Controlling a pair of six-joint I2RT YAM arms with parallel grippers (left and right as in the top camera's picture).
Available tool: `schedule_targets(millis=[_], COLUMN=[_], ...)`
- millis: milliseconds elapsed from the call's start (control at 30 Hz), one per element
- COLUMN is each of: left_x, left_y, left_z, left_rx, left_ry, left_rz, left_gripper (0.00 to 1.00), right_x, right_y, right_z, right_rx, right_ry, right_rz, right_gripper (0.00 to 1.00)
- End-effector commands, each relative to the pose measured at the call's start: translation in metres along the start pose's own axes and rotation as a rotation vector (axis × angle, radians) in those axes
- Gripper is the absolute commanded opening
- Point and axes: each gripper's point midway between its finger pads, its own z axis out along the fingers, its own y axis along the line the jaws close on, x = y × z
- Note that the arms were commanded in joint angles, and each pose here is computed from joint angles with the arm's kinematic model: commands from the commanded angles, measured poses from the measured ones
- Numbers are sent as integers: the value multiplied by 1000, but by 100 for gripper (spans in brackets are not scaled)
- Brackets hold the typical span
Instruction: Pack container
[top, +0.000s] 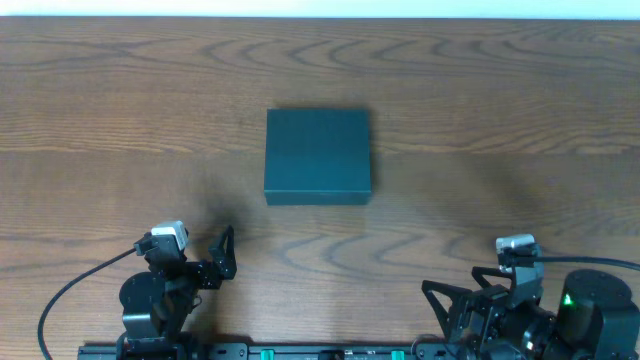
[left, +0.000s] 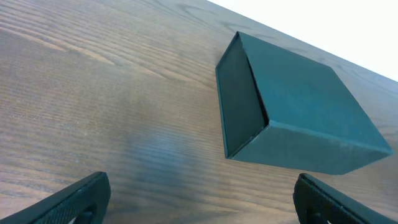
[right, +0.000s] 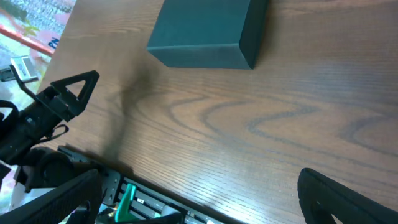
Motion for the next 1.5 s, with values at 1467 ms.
schedule_targets(millis=[1467], left_x=[5], left_y=[6], left_z=[3], left_rx=[-21], left_ry=[2], left_rz=[8], left_gripper=[95], right_x=[37], right_y=[-105], right_z=[117], right_rx=[175], right_ry=[-232], right_rz=[-417], right_gripper=[99])
